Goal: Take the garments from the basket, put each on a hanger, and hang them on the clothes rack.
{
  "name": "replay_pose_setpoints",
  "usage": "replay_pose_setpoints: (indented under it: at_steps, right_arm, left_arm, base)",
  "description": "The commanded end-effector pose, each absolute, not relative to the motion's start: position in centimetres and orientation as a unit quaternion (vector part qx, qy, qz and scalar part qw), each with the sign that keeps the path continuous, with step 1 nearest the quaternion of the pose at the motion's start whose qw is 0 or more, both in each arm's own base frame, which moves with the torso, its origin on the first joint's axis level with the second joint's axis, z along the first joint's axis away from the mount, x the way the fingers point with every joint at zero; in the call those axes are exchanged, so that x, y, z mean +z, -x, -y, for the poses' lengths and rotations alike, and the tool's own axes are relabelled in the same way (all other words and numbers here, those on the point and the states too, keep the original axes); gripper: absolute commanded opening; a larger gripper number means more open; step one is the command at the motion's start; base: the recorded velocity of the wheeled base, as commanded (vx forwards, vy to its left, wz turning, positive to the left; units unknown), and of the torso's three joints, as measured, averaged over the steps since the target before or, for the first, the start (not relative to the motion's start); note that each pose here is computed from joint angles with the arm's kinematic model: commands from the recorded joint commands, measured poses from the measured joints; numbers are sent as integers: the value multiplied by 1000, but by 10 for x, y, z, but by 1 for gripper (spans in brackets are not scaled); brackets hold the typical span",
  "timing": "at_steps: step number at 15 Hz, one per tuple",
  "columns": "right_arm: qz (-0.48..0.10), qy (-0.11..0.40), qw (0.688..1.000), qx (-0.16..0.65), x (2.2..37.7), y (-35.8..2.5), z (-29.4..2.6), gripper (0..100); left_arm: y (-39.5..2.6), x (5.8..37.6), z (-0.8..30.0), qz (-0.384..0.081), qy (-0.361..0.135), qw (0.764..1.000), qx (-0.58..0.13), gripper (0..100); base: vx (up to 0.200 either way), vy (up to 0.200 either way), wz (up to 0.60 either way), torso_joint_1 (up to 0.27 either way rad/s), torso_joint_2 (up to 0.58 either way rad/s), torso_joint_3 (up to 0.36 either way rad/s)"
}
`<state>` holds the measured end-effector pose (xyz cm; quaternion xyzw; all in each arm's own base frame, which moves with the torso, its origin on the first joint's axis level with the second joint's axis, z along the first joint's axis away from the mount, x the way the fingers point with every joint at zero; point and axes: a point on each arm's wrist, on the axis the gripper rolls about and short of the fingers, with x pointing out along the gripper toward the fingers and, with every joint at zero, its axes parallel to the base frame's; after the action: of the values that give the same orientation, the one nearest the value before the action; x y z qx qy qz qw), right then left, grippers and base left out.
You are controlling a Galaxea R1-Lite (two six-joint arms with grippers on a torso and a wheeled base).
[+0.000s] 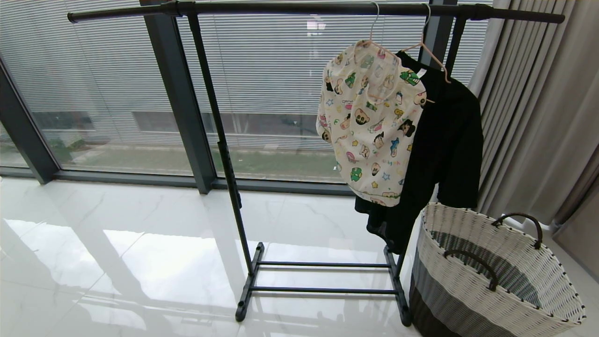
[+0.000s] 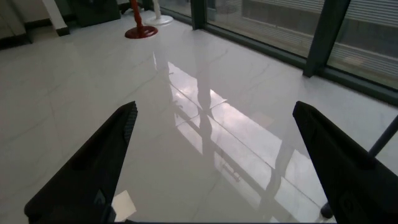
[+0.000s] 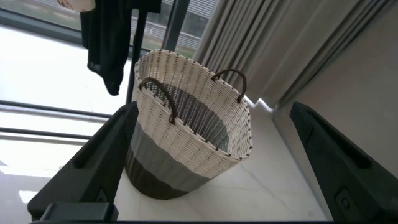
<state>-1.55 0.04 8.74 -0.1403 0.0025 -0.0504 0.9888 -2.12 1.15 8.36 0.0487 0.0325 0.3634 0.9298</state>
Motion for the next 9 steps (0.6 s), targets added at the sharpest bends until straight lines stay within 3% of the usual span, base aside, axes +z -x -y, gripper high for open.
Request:
replay_pose_setpoints:
  at_steps: [1, 2, 4, 6, 9]
  right_arm:
    - [2, 144, 989, -42, 88, 15, -1, 100]
    - [3, 144, 989, -31, 88, 15, -1, 100]
    - [10, 143, 989, 29, 88, 15, -4, 100]
    - [6, 129, 990, 49, 87, 15, -5, 100]
    - [5, 100, 994, 46, 87, 15, -5, 100]
  left_arm:
    - [20, 87, -10, -15, -43, 945, 325, 100]
    - [19, 88, -10, -7, -39, 949, 314, 100]
    - [17, 85, -5, -11, 1, 980, 199, 100]
    - [15, 83, -1, -20, 12, 995, 98, 100]
    - [17, 83, 3, -46, 19, 998, 29, 100]
  base:
    - [0, 0, 0, 0, 0, 0]
    - [0, 0, 0, 0, 0, 0]
    - [0, 0, 0, 0, 0, 0]
    - [0, 0, 0, 0, 0, 0]
    - [0, 0, 0, 0, 0, 0]
